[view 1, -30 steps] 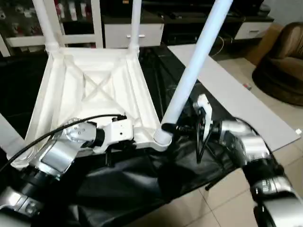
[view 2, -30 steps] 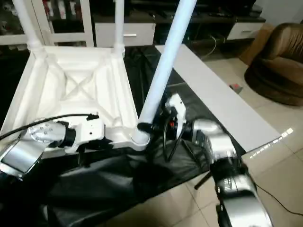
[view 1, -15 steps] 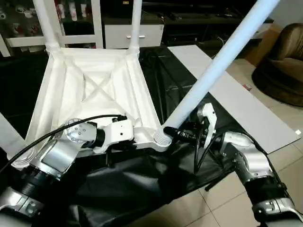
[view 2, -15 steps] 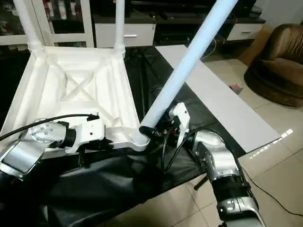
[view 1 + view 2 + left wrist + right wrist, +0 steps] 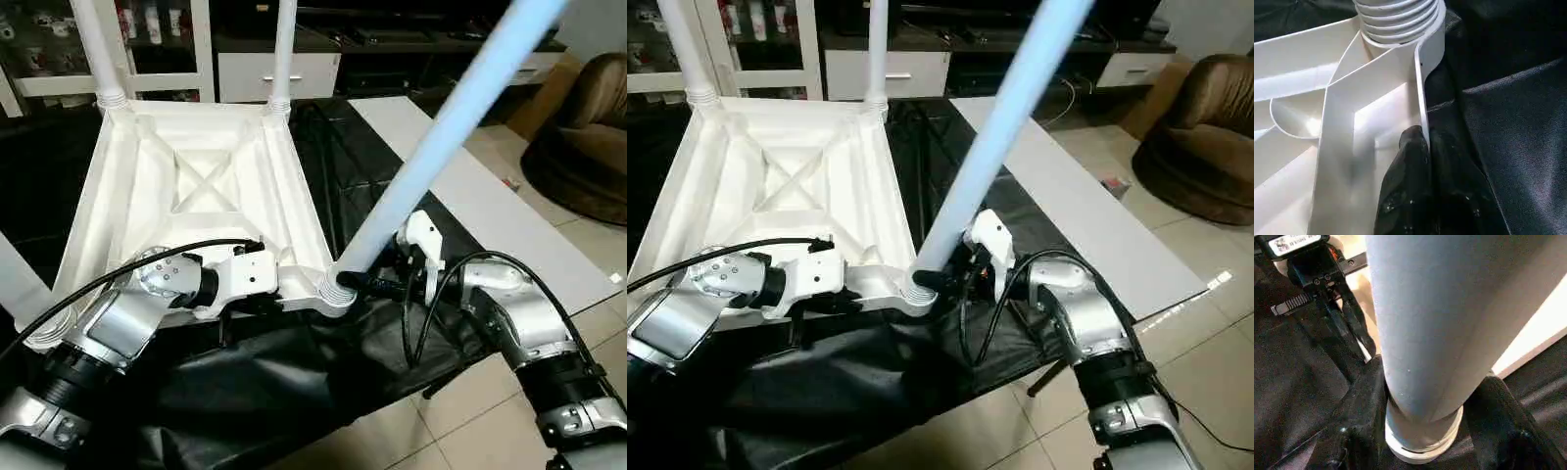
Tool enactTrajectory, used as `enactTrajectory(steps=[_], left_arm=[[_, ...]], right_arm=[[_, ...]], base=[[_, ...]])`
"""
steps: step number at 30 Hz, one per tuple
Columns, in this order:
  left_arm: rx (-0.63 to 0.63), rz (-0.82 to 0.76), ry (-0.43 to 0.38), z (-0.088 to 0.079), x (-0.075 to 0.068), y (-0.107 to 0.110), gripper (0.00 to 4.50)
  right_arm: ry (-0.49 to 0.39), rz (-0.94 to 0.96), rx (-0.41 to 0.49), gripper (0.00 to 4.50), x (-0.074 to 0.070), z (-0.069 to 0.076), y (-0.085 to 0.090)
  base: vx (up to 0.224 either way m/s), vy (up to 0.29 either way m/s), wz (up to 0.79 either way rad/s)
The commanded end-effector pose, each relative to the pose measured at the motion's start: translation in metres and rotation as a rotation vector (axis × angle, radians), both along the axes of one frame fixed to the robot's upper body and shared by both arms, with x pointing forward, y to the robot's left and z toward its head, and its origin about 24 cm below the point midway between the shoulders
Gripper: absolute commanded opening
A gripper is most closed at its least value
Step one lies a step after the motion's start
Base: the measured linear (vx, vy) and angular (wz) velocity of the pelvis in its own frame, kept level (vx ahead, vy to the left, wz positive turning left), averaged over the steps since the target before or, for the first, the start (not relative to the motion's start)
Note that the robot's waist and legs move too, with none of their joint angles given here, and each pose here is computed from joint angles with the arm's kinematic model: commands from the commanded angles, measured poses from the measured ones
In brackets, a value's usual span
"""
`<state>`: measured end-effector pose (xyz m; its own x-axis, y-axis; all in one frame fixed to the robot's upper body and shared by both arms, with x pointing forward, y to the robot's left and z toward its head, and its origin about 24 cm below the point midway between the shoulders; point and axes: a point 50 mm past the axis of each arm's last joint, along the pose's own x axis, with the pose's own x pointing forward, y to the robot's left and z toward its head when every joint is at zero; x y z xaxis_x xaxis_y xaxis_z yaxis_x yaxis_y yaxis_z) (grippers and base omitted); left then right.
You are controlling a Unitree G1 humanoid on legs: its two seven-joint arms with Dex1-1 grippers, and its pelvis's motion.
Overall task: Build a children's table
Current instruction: Insert table leg to table base
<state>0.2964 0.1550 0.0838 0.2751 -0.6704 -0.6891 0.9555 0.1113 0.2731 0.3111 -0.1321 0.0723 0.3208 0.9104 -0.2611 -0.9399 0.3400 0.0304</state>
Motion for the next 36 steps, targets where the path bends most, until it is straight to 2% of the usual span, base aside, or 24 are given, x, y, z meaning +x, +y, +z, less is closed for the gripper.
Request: enactTrajectory(steps=[1,8,10,16,29,32,33,35,36], left_arm=[[0.013,-0.057,-0.009,0.002,-0.003,-0.006,0.0],[0.018,-0.063,-0.008,0.002,-0.003,-0.006,0.0],[0.018,-0.068,-0.007,0.002,-0.003,-0.007,0.0],[0.018,-0.068,-0.01,0.002,-0.004,-0.007,0.0],[0.036,-0.055,-0.005,-0.001,-0.002,-0.003,0.0],[0.049,-0.037,0.008,-0.003,-0.003,0.0,0.0],[0.031,0.039,0.016,-0.011,-0.004,0.0,0.0],[0.015,0.093,0.007,-0.016,-0.003,-0.003,0.0],[-0.009,0.174,-0.009,-0.02,-0.002,-0.007,0.0]], right_arm=[[0.233,-0.06,-0.209,1.85,-0.015,-0.054,-0.015],[0.246,-0.145,-0.256,1.85,-0.003,-0.062,-0.012],[0.244,-0.172,-0.263,1.85,0.002,-0.065,-0.006],[0.254,-0.151,-0.237,1.85,0.003,-0.065,0.003],[0.254,-0.182,-0.249,1.85,0.0,-0.075,-0.001],[0.23,-0.244,-0.242,1.85,0.005,-0.074,-0.001],[0.193,-0.359,-0.214,1.85,0.015,-0.07,0.0],[0.178,-0.411,-0.2,1.85,0.02,-0.067,0.0],[0.162,-0.461,-0.189,1.85,0.024,-0.065,0.001]], base=[[0.0,0.0,0.0],[0.0,0.0,0.0],[0.0,0.0,0.0],[0.0,0.0,0.0],[0.0,0.0,0.0],[0.0,0.0,0.0],[0.0,0.0,0.0],[0.0,0.0,0.0],[0.0,0.0,0.0]])
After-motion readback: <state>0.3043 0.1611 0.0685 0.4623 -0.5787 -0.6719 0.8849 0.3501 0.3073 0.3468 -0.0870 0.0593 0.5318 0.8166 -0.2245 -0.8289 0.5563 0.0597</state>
